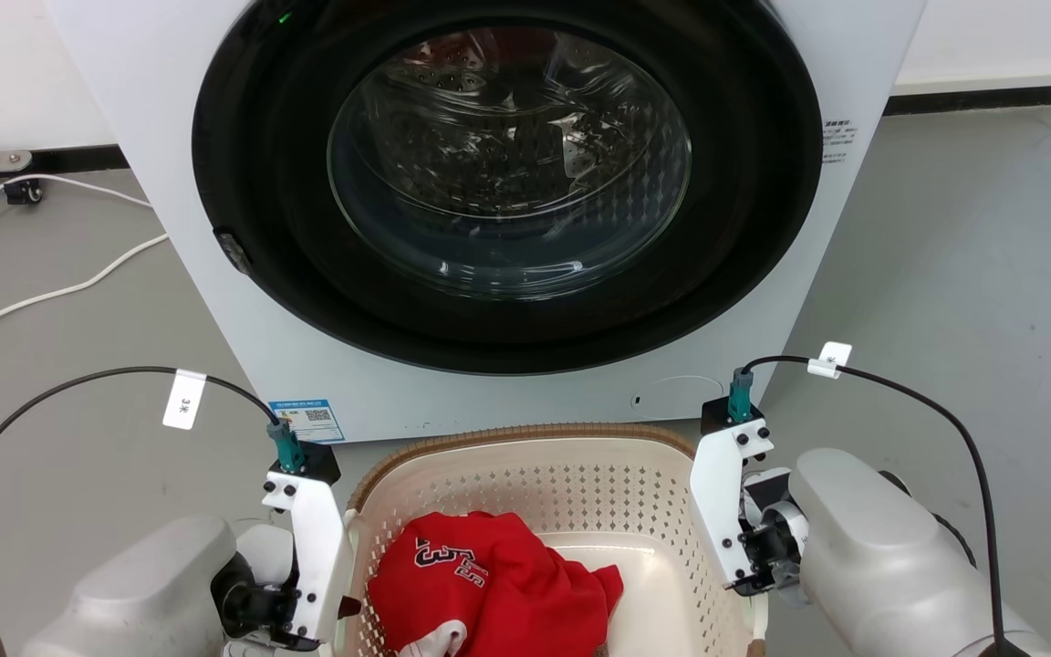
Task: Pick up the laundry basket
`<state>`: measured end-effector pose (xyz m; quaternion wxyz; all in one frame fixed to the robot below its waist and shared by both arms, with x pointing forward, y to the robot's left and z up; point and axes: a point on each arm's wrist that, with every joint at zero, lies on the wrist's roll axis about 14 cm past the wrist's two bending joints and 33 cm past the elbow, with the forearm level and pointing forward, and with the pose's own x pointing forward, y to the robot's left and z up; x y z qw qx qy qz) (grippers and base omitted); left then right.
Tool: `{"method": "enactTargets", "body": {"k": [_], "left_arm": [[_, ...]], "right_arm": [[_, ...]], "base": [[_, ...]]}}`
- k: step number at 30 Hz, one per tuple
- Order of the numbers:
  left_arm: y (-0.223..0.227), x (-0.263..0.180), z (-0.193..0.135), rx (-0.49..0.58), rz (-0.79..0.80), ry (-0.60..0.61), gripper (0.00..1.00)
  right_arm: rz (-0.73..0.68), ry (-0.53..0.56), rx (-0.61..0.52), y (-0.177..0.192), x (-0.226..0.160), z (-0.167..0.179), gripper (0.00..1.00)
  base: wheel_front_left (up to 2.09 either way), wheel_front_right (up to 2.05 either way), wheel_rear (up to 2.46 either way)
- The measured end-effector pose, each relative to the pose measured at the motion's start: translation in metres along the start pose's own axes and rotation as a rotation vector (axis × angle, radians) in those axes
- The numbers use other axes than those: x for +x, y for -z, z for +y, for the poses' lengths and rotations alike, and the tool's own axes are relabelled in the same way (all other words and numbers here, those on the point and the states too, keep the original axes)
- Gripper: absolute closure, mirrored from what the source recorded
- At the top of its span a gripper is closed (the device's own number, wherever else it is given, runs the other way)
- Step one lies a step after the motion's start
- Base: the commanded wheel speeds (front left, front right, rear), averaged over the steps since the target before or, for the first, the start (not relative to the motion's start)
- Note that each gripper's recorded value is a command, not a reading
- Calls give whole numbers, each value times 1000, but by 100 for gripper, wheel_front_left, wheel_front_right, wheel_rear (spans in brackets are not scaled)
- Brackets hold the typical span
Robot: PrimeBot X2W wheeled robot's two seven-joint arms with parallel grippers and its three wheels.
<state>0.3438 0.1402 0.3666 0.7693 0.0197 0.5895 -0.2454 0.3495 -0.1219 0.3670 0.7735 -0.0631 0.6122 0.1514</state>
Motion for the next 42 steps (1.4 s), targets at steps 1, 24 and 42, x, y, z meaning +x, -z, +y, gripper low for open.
{"method": "enactTargets", "body": {"k": [1, 24, 42], "left_arm": [[0, 0, 0, -1, 0, 0, 100], [-5, -2, 1, -23, -9, 2, 100], [-5, -2, 0, -20, 4, 3, 100]], "right_arm": [[0, 0, 0, 0, 0, 0, 100], [-13, -6, 14, -6, 0, -1, 100], [-30, -6, 23, -13, -3, -3, 100]], "base": [[0, 0, 0], [0, 0, 0], [0, 0, 0]]}}
